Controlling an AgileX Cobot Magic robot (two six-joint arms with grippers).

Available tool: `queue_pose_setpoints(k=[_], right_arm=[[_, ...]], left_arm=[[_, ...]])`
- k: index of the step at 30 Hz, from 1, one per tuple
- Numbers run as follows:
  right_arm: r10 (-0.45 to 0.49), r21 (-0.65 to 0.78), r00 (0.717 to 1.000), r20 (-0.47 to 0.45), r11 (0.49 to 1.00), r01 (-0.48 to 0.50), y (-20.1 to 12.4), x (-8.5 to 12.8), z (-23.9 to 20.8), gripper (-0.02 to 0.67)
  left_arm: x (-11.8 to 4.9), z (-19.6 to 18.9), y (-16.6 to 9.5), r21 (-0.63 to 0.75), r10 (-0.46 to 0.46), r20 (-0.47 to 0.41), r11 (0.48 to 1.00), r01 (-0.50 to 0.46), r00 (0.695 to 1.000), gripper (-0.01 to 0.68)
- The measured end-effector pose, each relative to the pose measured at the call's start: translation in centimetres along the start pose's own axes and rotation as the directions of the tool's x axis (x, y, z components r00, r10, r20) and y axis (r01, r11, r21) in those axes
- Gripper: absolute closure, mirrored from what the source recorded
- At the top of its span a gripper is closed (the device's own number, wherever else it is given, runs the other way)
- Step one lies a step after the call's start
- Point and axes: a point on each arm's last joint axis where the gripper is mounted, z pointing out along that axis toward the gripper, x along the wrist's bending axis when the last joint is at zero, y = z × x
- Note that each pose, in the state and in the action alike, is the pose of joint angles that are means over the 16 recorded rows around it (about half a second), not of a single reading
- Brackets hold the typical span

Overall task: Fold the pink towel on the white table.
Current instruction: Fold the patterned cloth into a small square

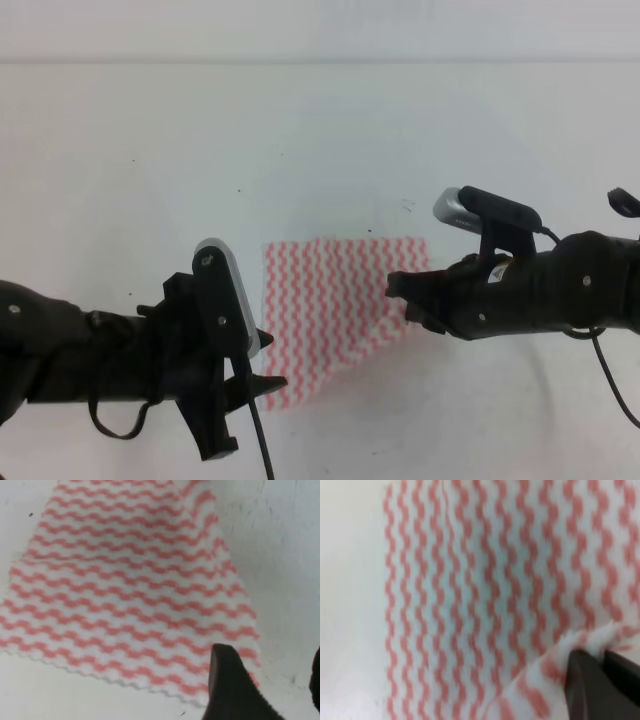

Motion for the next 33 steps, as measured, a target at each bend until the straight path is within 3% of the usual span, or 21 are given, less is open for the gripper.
queue_pose_setpoints(k=[19, 33], right_arm=[[-0.001, -0.087, 1.0, -0.019, 0.996, -0.001, 0.8, 0.2, -0.1, 0.651], [-0.001, -0.097, 1.0, -0.02, 0.995, -0.001, 0.9, 0.2, 0.0, 0.65]], left_arm=[[0.2, 0.3, -0.2, 0.016, 0.038, -0.011, 0.999, -0.037, 0.999, 0.634], [0.6, 2.6, -2.2, 0.102, 0.052, 0.004, 0.993, -0.052, 0.999, 0.624]])
